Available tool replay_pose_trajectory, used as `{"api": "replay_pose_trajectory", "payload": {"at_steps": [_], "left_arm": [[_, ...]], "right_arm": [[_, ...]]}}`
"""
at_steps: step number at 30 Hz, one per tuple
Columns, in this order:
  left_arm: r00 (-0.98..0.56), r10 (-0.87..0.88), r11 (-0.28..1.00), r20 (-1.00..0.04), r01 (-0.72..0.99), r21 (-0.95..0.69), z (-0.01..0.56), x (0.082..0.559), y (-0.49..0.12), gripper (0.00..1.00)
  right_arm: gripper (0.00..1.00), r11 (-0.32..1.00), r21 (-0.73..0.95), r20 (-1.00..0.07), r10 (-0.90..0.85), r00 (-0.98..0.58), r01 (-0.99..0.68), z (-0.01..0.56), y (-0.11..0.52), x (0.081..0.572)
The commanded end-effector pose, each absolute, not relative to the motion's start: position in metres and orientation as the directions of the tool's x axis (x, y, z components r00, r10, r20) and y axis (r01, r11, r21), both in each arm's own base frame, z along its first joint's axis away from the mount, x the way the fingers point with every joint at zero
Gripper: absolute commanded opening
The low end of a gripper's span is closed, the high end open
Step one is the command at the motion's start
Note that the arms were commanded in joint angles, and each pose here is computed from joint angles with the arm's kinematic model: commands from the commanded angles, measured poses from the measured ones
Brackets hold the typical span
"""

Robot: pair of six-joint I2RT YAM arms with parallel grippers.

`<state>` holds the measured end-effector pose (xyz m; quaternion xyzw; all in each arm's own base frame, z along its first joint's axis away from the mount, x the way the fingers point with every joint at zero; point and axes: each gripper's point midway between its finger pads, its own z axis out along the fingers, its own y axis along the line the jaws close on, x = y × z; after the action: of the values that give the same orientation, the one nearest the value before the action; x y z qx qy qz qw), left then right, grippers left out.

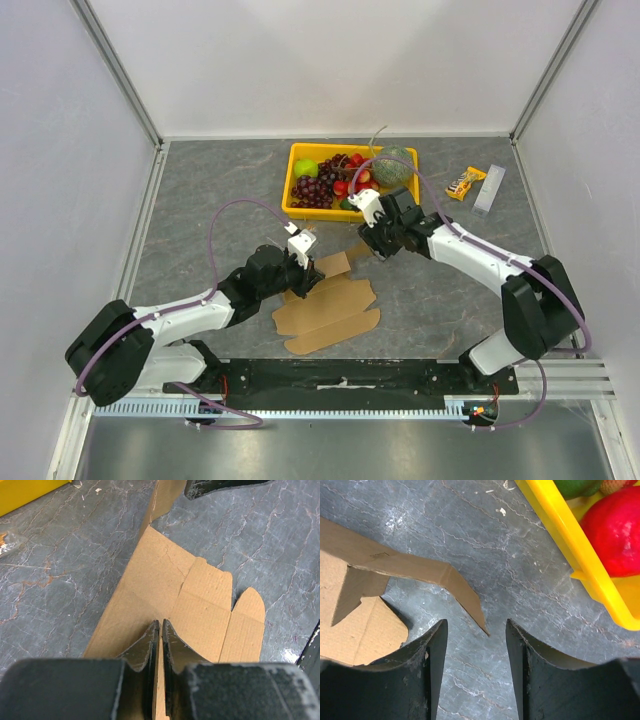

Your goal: Fold the paper box

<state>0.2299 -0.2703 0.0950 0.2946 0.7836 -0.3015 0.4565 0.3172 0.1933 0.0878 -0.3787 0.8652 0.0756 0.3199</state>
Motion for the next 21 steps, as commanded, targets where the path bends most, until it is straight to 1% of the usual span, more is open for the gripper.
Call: {"api": "replay_pose_trajectory", "payload": {"at_steps": [1, 12, 17, 21], "left_arm": [[-0.384, 0.201, 0.66, -0.901, 0.733, -0.165, 0.098, 0.237, -0.269, 0.11], [-0.382, 0.202, 0.662, -0.902, 0.732, -0.162, 0.097, 0.238, -0.268, 0.12], [-0.383, 0.203, 0.661, -0.901, 0.732, -0.163, 0.097, 0.237, -0.268, 0.11], [-0.384, 0.204, 0.661, -0.9, 0.732, -0.163, 0.097, 0.238, -0.268, 0.12]], "right_arm": [[0.56, 0.667, -0.112, -0.663, -0.602, -0.445, -0.736, 0.102, 0.212, 0.337], [0.29, 0.666, -0.012, -0.669, -0.56, -0.489, -0.746, 0.093, 0.224, 0.327], [0.2, 0.689, 0.03, -0.658, -0.531, -0.533, -0.724, 0.092, 0.222, 0.317], [0.12, 0.696, 0.08, -0.672, -0.491, -0.554, -0.714, 0.099, 0.226, 0.31]]}}
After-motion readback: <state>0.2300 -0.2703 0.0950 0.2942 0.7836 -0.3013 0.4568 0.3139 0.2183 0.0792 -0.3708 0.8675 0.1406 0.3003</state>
